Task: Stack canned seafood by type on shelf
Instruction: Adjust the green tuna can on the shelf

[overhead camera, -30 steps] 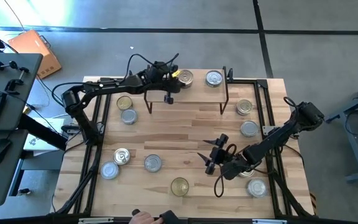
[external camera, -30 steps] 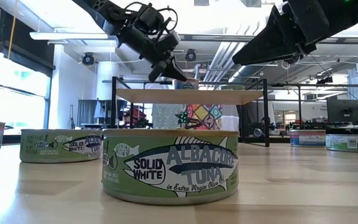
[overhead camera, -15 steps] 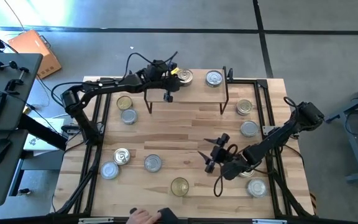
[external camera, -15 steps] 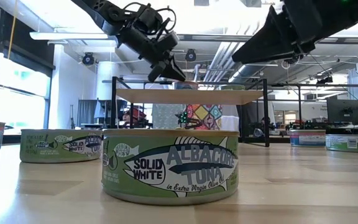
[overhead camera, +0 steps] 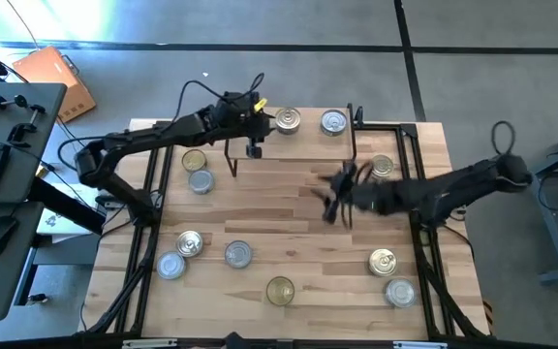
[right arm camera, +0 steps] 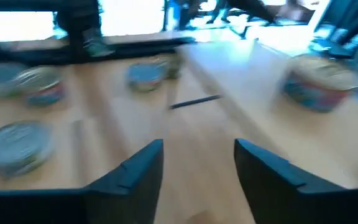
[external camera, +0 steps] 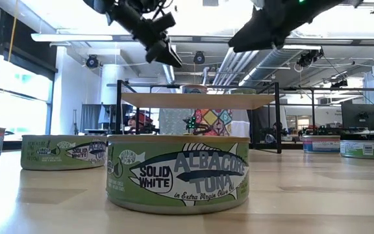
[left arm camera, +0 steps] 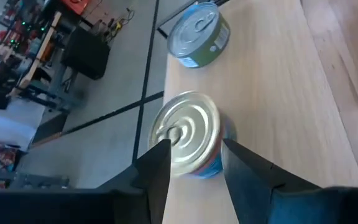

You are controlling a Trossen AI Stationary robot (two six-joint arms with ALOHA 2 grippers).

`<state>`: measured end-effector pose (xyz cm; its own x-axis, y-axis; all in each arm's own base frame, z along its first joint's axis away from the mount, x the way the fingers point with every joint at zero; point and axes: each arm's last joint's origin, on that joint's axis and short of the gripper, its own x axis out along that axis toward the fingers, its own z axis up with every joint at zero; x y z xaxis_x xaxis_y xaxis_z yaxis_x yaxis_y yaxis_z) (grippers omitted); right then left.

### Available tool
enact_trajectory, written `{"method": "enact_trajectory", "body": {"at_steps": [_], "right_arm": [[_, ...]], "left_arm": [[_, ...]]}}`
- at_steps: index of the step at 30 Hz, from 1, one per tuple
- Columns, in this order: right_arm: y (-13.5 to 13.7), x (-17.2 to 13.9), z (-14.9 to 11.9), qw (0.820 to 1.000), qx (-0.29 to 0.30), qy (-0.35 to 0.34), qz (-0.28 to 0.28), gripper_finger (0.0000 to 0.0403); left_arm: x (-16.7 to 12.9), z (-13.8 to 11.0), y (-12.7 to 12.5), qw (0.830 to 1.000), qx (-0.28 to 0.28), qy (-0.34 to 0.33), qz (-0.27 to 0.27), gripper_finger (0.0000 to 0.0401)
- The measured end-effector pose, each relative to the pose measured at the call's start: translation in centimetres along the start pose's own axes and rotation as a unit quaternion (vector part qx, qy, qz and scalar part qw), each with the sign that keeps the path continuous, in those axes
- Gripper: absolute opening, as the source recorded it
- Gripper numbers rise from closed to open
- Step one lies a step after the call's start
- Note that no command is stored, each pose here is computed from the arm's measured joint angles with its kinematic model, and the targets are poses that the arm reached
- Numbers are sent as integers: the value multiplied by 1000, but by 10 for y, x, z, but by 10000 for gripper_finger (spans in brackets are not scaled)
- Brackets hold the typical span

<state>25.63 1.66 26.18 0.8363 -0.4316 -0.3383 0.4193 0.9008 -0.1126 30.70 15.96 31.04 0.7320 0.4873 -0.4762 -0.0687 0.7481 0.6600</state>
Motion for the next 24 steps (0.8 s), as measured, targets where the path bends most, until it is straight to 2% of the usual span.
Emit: {"method": "enact_trajectory", "body": {"at_steps": [4, 7, 12, 14, 17, 21, 24], "right_arm": [[-50, 12, 17, 999, 2, 11, -33, 137], [-84, 21, 28, 996, 2, 41, -81, 106], [-136, 31, 36, 984, 11, 106, -141, 65], [-152, 36, 34, 982, 15, 130, -136, 52], [-169, 48, 25, 982, 10, 159, -100, 34], [-177, 64, 13, 979, -9, 184, -84, 18], [-178, 72, 10, 979, -17, 187, -84, 9]], "left_arm": [[-10, -10, 8, 999, -39, -15, -7, 136], [-10, -18, 8, 998, -62, -21, -22, 136], [-5, -23, -1, 995, -89, -24, -28, 136], [-3, -23, -10, 994, -98, -24, -39, 136], [-1, -22, -25, 993, -102, -26, -57, 136], [-1, -18, -47, 991, -106, -27, -71, 136], [-3, -11, -58, 992, -112, -22, -59, 136]]}}
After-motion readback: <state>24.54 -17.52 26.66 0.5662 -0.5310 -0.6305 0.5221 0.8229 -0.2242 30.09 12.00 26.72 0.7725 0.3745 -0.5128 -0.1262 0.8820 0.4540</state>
